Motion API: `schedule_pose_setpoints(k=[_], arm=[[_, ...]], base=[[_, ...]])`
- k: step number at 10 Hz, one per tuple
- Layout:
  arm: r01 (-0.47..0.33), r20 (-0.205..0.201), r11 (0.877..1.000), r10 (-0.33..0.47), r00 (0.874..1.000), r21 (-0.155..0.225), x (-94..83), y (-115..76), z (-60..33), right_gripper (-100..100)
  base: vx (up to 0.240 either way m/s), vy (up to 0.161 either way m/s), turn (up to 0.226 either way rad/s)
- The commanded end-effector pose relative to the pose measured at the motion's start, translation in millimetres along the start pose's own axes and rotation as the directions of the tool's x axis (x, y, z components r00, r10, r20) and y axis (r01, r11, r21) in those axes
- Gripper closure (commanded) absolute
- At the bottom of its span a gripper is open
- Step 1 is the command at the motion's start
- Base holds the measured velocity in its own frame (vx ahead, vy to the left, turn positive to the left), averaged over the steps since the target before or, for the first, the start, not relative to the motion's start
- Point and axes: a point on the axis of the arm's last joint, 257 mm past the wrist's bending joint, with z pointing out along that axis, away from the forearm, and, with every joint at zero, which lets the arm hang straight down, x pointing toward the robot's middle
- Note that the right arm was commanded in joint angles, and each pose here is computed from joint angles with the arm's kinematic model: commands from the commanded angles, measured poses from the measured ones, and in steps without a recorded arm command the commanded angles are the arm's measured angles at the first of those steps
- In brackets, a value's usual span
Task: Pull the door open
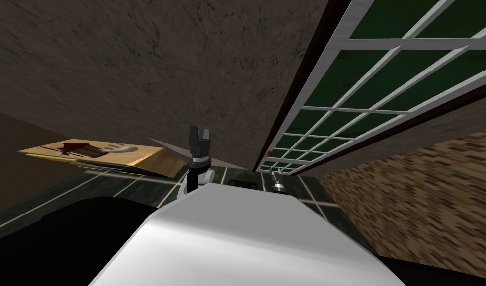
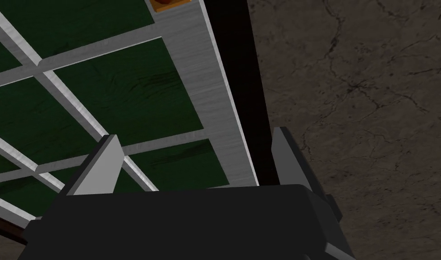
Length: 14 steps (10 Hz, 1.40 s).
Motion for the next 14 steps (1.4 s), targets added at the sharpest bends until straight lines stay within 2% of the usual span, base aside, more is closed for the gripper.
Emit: schedule_pose_setpoints(k=[1, 7, 12, 13, 14], arm=[[0.037, -0.014, 0.999, -0.037, 0.999, 0.006, 7.0, -3.8, -4.9, -100], [0.15, -0.064, 0.989, -0.148, 0.987, 0.018, 28.5, -17.0, -22.1, -100], [0.238, -0.104, 0.971, -0.235, 0.966, 0.021, 44.4, -27.1, -36.8, -100], [0.227, -0.1, 0.974, -0.224, 0.969, 0.021, 42.5, -26.1, -36.8, -100], [0.233, -0.103, 0.972, -0.227, 0.968, 0.045, 40.2, -43.7, -39.9, -100]], base=[[0.079, -0.034, 0.06], [0.074, -0.037, 0.062], [0.07, -0.05, 0.059], [0.026, -0.023, 0.009], [0.14, 0.09, 0.21]])
